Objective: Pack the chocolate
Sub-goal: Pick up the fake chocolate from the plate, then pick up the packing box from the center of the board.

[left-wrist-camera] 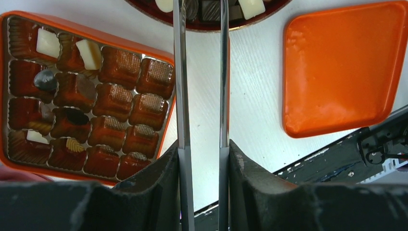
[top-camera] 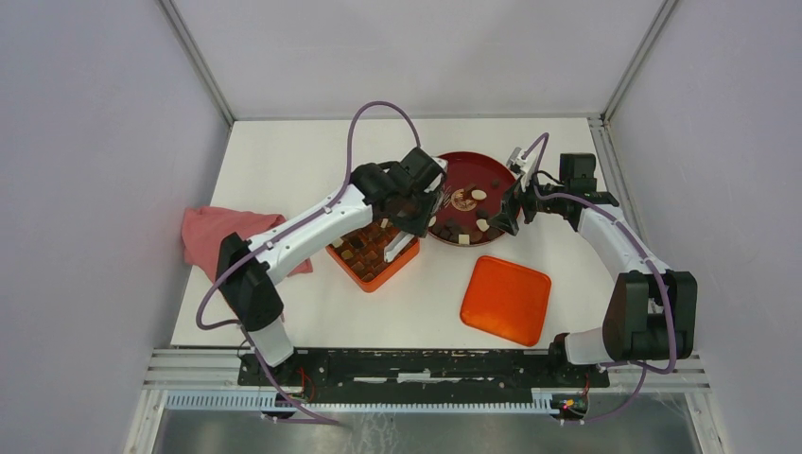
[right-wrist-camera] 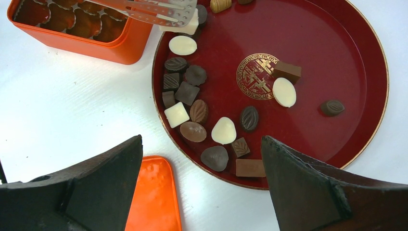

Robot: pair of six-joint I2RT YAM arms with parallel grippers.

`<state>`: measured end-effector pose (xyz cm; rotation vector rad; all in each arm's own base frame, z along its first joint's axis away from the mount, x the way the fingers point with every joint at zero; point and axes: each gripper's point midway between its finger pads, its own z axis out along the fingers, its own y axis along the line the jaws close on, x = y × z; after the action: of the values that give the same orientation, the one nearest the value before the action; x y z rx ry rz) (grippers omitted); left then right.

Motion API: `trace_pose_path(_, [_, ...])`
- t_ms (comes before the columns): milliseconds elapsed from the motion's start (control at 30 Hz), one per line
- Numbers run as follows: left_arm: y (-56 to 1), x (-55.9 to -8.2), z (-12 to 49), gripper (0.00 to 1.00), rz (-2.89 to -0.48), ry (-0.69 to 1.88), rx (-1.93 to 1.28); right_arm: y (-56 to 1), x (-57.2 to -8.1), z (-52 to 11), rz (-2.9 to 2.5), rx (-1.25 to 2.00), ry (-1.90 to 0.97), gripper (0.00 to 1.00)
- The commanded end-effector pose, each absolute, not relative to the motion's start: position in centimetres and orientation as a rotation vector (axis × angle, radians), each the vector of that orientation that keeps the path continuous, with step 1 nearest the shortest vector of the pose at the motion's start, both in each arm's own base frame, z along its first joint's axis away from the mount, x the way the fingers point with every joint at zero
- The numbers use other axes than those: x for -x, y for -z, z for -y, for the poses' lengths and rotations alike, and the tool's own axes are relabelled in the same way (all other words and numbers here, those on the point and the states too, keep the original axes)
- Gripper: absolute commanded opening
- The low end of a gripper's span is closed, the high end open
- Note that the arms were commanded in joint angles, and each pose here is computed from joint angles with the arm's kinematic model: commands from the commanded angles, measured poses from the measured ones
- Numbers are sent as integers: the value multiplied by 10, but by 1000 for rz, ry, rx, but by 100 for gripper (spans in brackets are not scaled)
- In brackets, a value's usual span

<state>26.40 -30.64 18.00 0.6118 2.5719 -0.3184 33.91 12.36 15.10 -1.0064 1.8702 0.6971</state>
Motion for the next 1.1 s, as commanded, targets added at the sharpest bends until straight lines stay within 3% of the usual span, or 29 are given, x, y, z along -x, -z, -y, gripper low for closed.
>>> trace_pose_path(0, [-205,-260,306,2,-2499,401,-559,-170,-342,-127,-1796,1029,-693,98])
trace_pose_path(233, [-225,-260,276,2,-2438,359,-468,-182,-317,-146,-1649,1122,-820,98])
trace_pose_path(633, [-245,-275,208,2,-2395,414,-291,-165,-292,-213,-1457,1429,-674,98])
trace_pose_path(800, [-242,-264,177,2,-2408,336,-225,-170,-308,-253,-1477,1410,-626,98])
trace_pose_path(900, [-237,-255,156,2,-2421,247,-181,-169,-321,-283,-1540,1399,-609,93])
trace_pose_path(1067, [-241,-242,136,2,-2403,201,-109,-159,-343,-329,-1686,1380,-554,75])
